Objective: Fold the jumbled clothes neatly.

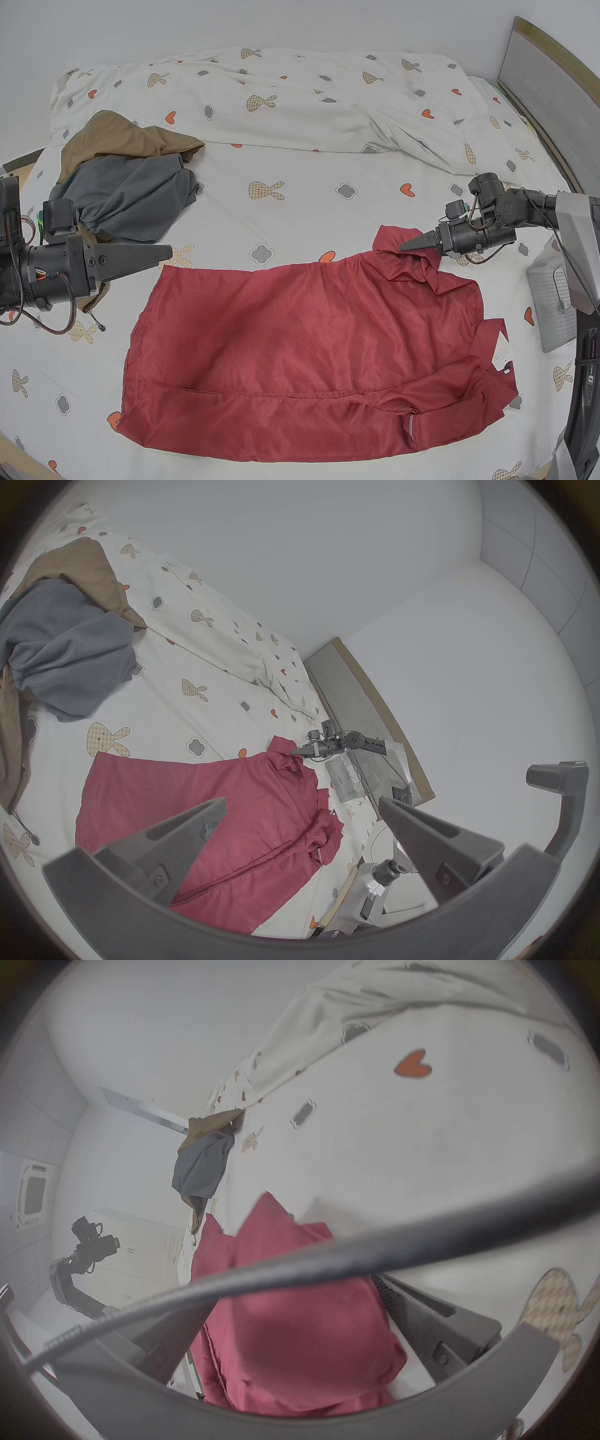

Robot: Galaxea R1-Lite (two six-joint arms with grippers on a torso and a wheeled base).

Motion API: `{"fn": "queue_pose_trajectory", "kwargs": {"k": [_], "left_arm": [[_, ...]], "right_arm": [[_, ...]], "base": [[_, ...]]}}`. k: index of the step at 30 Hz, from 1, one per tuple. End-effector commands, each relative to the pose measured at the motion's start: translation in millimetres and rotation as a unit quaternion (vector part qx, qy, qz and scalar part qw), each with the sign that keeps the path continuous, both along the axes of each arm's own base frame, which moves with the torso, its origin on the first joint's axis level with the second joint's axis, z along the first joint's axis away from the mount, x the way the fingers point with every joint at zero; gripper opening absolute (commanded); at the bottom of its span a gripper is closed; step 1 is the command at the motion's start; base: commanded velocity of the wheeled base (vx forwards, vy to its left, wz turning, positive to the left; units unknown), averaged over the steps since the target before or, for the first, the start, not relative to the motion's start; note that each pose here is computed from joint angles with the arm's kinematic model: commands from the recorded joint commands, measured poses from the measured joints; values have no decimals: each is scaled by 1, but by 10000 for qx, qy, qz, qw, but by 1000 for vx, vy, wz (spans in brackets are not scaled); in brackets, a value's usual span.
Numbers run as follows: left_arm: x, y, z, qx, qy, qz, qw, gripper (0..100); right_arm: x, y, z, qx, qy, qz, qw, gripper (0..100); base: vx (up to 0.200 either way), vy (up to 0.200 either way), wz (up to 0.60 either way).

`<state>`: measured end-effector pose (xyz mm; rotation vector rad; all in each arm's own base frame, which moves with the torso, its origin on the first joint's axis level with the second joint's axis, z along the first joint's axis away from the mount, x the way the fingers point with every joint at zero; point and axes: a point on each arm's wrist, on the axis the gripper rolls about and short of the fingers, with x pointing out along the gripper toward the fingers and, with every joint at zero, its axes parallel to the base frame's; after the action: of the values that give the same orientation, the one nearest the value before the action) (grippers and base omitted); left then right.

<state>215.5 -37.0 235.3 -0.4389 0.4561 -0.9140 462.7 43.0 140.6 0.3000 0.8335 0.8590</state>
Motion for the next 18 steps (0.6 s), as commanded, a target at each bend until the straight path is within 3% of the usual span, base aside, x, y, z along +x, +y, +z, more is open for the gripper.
{"fn": "queue_pose_trajectory", "kwargs": {"k": [1, 18], "left_arm": [[0, 0, 0, -1, 0, 1, 10000, 100], [-2, 0, 2, -7, -38, -7, 10000, 100]], "right_arm": [[-8, 0, 28, 21, -364, 16, 9993, 100], [-10, 14, 29, 26, -364, 177, 9992, 100]], "base": [[0, 0, 0], [0, 0, 0]]}}
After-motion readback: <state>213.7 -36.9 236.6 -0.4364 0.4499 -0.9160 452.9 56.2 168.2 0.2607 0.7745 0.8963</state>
